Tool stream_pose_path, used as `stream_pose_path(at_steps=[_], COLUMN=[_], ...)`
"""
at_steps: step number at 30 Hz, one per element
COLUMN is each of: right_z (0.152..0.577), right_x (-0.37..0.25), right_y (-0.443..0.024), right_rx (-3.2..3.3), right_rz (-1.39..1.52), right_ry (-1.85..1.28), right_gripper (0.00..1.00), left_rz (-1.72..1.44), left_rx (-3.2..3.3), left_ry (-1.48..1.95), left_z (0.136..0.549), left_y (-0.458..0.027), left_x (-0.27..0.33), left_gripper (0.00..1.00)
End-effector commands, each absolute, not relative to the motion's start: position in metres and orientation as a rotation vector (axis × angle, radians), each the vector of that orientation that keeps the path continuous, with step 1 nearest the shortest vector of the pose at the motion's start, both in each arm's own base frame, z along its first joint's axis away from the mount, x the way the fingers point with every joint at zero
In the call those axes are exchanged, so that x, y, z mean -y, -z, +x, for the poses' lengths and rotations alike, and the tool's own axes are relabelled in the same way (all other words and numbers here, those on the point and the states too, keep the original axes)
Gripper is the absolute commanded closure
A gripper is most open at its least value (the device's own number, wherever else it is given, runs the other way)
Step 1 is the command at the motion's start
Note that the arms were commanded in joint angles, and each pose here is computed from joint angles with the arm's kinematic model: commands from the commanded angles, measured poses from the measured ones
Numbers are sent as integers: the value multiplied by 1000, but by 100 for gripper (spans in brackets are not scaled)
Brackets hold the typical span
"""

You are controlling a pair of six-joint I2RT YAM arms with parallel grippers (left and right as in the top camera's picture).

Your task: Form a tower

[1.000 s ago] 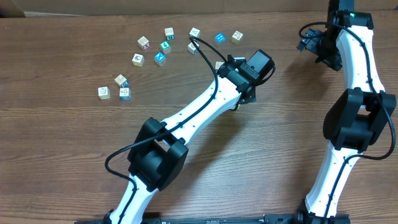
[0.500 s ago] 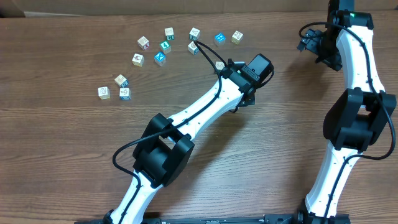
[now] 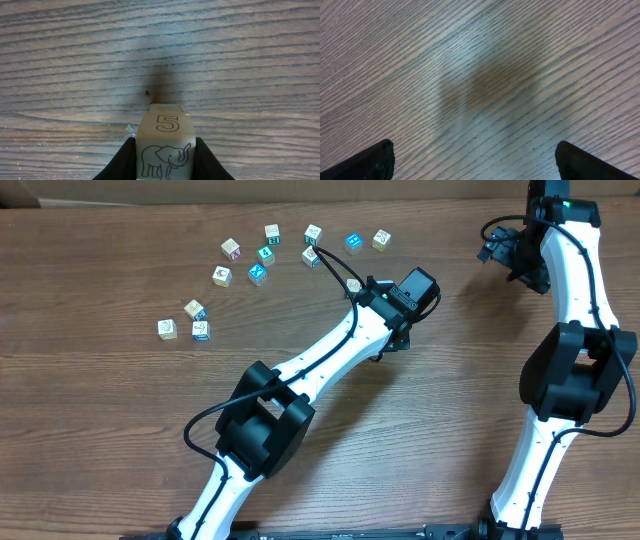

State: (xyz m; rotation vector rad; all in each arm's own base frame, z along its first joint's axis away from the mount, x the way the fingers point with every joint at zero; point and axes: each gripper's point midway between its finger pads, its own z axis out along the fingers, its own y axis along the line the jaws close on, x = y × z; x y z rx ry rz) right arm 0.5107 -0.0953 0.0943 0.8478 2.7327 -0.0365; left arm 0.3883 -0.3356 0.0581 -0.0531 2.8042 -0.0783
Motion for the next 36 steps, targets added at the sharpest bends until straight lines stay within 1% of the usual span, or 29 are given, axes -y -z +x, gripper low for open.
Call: stream_pose_path(at_steps=[1, 6, 16, 21, 30, 36], right_z=[514, 514, 514, 514, 514, 514], right_x=[99, 99, 99, 99, 99, 99], right_y=[-108, -108, -108, -108, -108, -108], right_rx=[-2695, -2695, -2695, -2695, -2695, -2695], right_rz=[852, 852, 852, 852, 853, 852], right_ry=[34, 34, 34, 34, 34, 34], right_gripper=[0, 0, 0, 0, 0, 0], left_rz=[-35, -35, -36, 13, 72, 76], left_rx=[-2803, -2812, -2810, -2809, -2808, -2808], left_ry=[39, 25, 29, 22, 14, 12], left_z=[388, 388, 388, 389, 389, 389], left_y=[-49, -41, -41, -42, -42, -42], left_x=[335, 334, 334, 335, 335, 335], left_gripper=[91, 90, 87, 88, 85, 80])
